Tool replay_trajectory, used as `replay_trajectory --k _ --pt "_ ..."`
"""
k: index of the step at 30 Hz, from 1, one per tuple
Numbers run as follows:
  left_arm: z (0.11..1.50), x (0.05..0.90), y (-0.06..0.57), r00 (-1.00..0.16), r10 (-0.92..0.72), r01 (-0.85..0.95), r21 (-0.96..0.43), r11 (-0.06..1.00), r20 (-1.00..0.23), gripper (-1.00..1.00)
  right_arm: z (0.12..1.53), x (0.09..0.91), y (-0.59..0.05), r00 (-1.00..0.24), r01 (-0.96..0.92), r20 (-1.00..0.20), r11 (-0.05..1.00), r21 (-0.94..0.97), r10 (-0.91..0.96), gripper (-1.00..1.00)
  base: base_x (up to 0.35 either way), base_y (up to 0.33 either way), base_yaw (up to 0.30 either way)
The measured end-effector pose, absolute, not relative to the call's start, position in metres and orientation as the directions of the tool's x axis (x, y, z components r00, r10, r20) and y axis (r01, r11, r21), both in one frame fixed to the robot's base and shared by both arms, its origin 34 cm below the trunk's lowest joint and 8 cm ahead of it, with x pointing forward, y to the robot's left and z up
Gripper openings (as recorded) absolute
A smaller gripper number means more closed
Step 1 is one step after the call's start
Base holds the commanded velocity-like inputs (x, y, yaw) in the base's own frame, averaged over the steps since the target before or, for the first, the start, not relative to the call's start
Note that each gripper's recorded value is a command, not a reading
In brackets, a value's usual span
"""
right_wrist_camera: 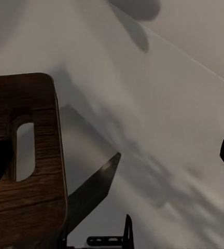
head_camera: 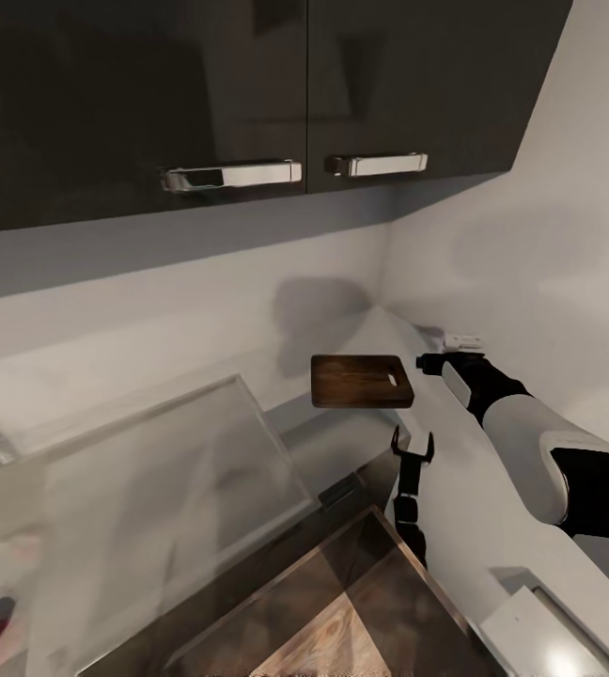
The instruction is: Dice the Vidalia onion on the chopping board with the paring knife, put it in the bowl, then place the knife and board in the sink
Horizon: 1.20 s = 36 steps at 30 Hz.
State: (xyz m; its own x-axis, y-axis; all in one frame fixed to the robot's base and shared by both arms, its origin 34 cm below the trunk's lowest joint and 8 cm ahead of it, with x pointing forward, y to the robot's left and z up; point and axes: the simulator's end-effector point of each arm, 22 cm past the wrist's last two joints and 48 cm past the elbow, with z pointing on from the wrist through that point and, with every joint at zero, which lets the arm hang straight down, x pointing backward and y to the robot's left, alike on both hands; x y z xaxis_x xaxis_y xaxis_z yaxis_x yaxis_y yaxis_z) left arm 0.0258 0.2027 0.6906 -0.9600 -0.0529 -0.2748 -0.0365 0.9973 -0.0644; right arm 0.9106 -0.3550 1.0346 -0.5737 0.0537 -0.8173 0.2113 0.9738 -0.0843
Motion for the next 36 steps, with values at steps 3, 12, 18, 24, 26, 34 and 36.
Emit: replay_trajectory --k 3,12,18,24,26,34,36 --pt "0.691 0.023 0.203 -0.962 -0.053 -0.037 -0.064 0.997 -0.267 1.00 1.031 0.911 -0.355 -0.578 0.211 -0.815 0.974 -0.085 0.054 1.00 0.000 0.000 0.000" --pt "0.692 0.017 0.203 -0.967 -0.053 -0.038 -0.064 0.997 -0.251 1.00 1.018 0.911 -0.355 -0.590 0.210 -0.806 0.974 -0.088 0.054 1.00 0.000 0.000 0.000" --pt "0.693 0.013 0.203 -0.969 -0.053 -0.038 -0.063 0.997 -0.239 1.00 1.014 0.913 -0.353 -0.587 0.207 -0.808 0.975 -0.085 0.054 1.00 0.000 0.000 0.000" --pt "0.693 0.011 0.202 -0.971 -0.053 -0.039 -0.064 0.997 -0.233 1.00 1.021 0.921 -0.348 -0.544 0.185 -0.837 0.981 -0.063 0.049 1.00 0.000 0.000 0.000" --pt "0.693 0.011 0.202 -0.971 -0.052 -0.039 -0.063 0.997 -0.233 1.00 1.021 0.923 -0.339 -0.541 0.152 -0.839 0.987 -0.043 0.047 1.00 0.000 0.000 0.000" --pt "0.694 0.009 0.202 -0.972 -0.052 -0.039 -0.063 0.997 -0.229 1.00 1.022 0.924 -0.332 -0.539 0.120 -0.841 0.992 -0.025 0.045 1.00 0.000 0.000 0.000" --pt "0.694 0.008 0.202 -0.972 -0.052 -0.039 -0.063 0.997 -0.227 1.00 1.020 0.925 -0.332 -0.541 0.120 -0.840 0.992 -0.025 0.045 1.00 0.000 0.000 0.000"
